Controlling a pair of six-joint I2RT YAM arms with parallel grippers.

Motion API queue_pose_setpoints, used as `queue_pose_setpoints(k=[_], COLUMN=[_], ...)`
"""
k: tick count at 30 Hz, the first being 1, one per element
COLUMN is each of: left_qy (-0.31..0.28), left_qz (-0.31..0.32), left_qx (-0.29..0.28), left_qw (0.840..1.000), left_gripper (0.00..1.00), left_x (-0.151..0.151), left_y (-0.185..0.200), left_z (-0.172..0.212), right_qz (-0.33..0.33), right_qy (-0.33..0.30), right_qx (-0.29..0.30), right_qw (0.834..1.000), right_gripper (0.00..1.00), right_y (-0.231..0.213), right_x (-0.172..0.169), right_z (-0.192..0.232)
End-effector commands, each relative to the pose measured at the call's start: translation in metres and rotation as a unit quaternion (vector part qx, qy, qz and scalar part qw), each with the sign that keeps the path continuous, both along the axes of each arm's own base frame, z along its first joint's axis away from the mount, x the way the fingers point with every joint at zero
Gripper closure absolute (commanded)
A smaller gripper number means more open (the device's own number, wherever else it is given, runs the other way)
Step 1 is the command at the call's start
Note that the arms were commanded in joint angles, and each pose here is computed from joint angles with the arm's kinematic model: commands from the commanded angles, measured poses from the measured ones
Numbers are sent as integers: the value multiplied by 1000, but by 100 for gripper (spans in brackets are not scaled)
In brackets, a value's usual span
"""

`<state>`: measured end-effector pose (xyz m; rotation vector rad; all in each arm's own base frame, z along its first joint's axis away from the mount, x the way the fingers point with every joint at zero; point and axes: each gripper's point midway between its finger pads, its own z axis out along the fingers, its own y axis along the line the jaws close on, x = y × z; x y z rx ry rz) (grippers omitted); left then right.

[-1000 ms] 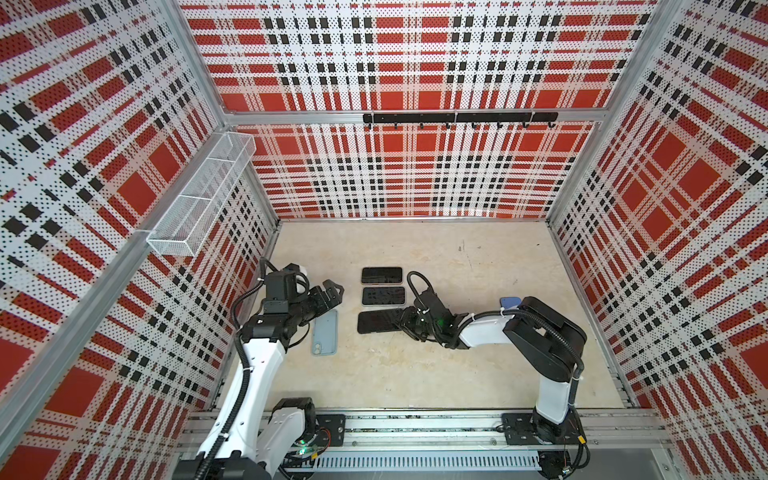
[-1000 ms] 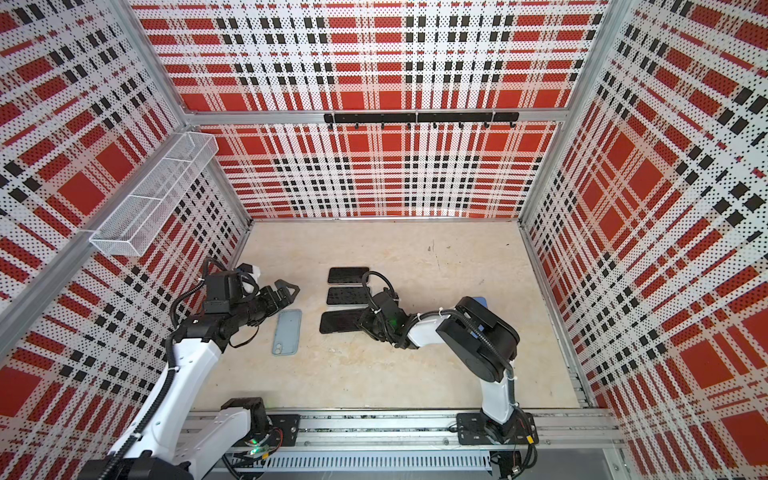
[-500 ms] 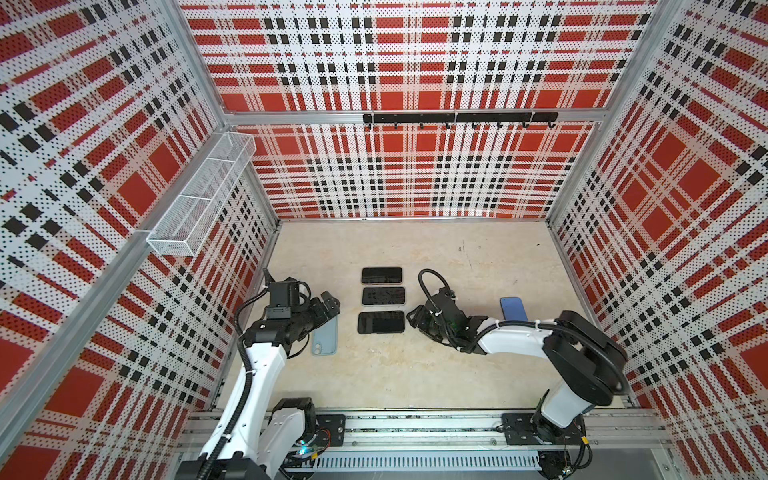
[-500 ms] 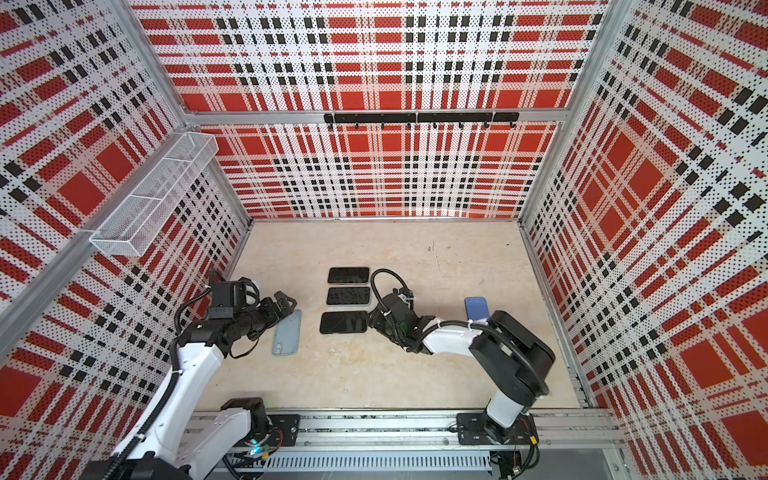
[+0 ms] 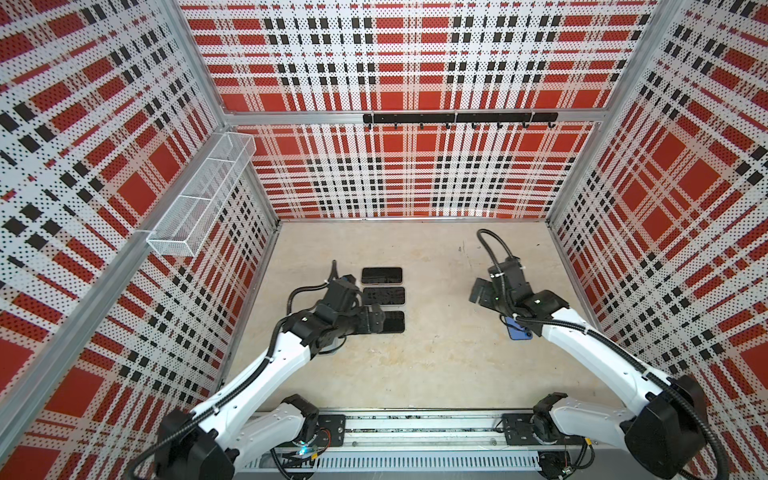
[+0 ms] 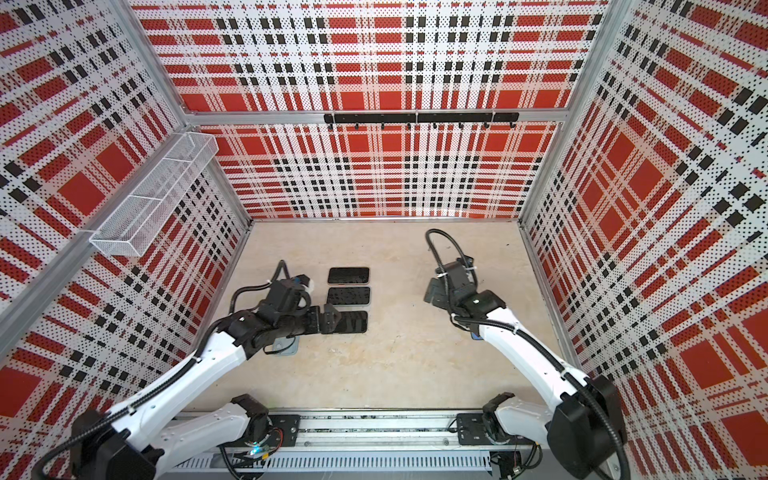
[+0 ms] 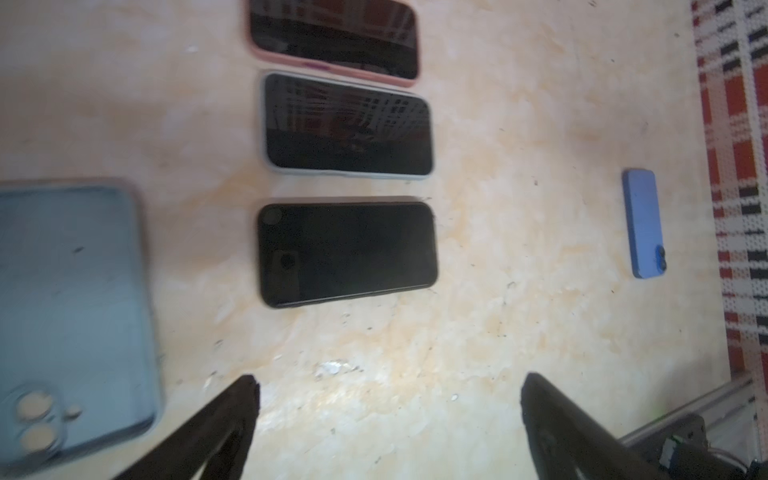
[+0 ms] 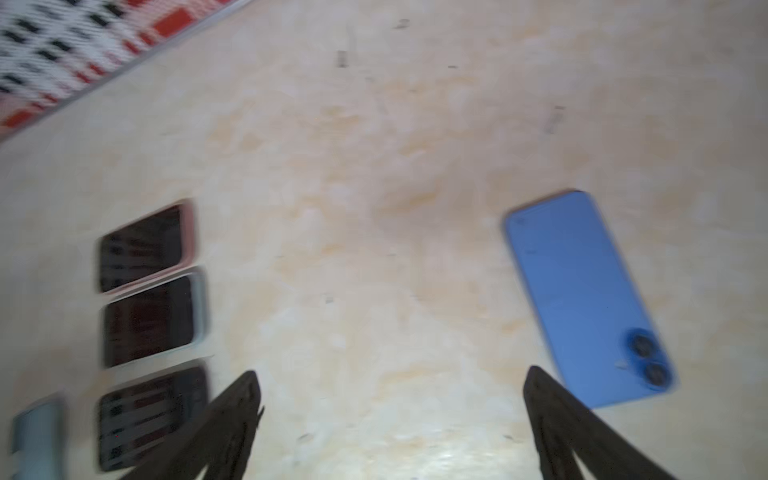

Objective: Put the phone into the phone case
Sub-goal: 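Lower the right gripper onto the bare blue phone and grasp it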

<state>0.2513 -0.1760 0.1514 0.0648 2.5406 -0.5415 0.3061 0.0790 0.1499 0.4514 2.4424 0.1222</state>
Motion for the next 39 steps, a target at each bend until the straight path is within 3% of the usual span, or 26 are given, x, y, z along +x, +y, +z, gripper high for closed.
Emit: queue_pose_setpoints(k=[1, 8, 12, 18, 22, 33, 39], left_qy=[-37, -9, -3, -6, -5, -2, 4], left_qz=[-27, -70, -70, -65, -62, -55, -51], left_qx=[-1, -3, -7, -17, -20, -27, -38], left_qw=[999, 997, 997, 998, 998, 998, 998], left_gripper=[1, 1, 0, 0, 0, 1, 0], left_x=[17, 11, 9, 8, 9, 11, 11], left_y=[-31, -70, -73, -73, -72, -69, -70], left_z=[15, -2, -9, -11, -13, -15, -19], right_qz=[39, 18, 12, 6, 11, 40, 56], right_qy=[98, 156, 193, 214, 223, 241, 273], right_qx=[-20, -21, -58, -17, -32, 51, 24], right_qw=[994, 987, 979, 977, 974, 968, 960], right_gripper=[0, 0, 0, 0, 0, 4, 13], right_y=[-25, -50, -69, -84, -94, -74, -63], right_x=[-33, -16, -2, 13, 19, 22, 6], right_z=[-37, -68, -83, -107, -114, -141, -151])
